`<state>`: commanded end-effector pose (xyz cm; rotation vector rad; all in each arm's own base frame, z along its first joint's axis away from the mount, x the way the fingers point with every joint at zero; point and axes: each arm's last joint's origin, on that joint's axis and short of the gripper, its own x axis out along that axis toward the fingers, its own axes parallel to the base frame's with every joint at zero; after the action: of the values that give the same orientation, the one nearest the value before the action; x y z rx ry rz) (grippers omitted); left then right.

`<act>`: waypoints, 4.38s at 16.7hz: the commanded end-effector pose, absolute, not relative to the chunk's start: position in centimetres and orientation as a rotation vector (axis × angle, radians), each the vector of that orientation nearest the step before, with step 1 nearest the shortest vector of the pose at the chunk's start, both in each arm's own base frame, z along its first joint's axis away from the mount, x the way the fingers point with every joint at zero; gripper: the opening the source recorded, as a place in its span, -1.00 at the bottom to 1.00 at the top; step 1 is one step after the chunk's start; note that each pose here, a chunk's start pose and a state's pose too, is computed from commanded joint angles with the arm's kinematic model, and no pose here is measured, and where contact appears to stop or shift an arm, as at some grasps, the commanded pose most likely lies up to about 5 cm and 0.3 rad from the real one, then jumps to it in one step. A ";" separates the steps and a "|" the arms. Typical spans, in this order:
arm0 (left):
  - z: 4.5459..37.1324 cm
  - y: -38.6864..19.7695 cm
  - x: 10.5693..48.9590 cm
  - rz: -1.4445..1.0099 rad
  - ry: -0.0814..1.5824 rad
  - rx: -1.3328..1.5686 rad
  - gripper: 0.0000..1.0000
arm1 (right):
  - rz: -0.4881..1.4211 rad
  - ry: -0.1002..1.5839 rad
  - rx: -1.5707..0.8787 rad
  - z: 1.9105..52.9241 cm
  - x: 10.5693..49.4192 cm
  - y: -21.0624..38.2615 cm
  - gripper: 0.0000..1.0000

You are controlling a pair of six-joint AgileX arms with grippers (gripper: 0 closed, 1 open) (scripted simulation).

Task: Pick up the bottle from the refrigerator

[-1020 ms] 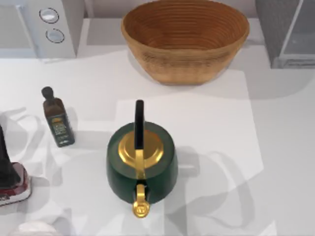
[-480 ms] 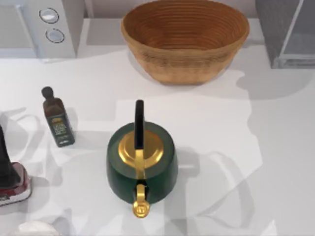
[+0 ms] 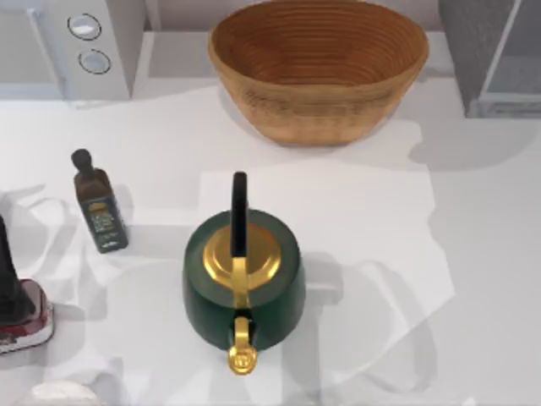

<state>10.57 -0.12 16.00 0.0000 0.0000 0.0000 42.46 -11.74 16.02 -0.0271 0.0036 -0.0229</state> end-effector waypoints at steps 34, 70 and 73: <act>16.0 -0.1 10.6 0.000 0.000 0.000 1.00 | -0.003 -0.095 -0.013 20.8 11.9 -0.7 -1.00; 16.0 -0.1 10.6 0.000 0.000 0.000 1.00 | -0.013 0.092 -0.001 13.4 22.6 13.5 -1.00; 16.0 -0.1 10.6 0.000 0.000 0.000 1.00 | -0.001 0.083 0.006 12.9 22.7 14.4 -1.00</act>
<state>10.57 -0.12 16.00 0.0000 0.0000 0.0000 22.68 14.41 12.93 0.0059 0.0825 -0.0013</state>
